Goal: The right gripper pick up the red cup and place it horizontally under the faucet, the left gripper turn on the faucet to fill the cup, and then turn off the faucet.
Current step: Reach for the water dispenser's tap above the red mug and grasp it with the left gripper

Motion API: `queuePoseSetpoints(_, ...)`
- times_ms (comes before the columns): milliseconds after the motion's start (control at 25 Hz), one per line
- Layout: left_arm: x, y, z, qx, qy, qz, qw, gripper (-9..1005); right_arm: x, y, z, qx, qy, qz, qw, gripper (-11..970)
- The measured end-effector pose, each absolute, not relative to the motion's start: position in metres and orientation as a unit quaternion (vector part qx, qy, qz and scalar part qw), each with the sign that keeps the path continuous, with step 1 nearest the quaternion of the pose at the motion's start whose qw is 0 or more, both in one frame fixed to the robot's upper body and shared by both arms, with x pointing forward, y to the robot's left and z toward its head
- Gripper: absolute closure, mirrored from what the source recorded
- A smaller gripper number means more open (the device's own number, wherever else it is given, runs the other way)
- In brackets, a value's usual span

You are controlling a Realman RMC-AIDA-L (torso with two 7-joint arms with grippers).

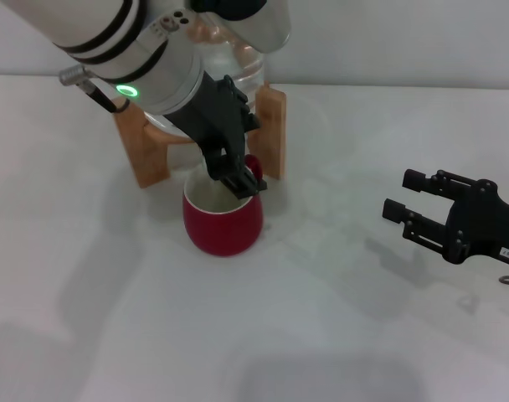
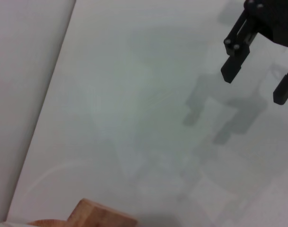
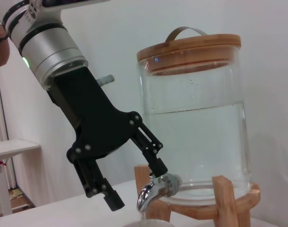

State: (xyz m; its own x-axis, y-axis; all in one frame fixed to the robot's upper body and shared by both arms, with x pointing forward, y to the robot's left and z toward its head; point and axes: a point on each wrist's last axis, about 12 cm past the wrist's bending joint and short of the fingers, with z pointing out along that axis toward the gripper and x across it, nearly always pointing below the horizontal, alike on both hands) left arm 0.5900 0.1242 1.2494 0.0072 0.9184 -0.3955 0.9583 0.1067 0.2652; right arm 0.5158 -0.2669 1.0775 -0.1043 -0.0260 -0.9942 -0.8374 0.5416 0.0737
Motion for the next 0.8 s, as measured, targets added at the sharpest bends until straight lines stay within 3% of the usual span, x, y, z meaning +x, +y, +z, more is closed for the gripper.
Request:
queuePoseSetpoints(480,0.589,0.117,1.261,0.664,0.691,-0.026,0.285,180,0.514,-0.269,1.076,-0.327,0.659,0.348,0.582,416)
queuePoseSetpoints(800,0.554,0.129,1.271,0.663,0.678,-0.016,0.317,180,0.514,-0.27,1.076,-0.326,0.66,0.347,0.581,416)
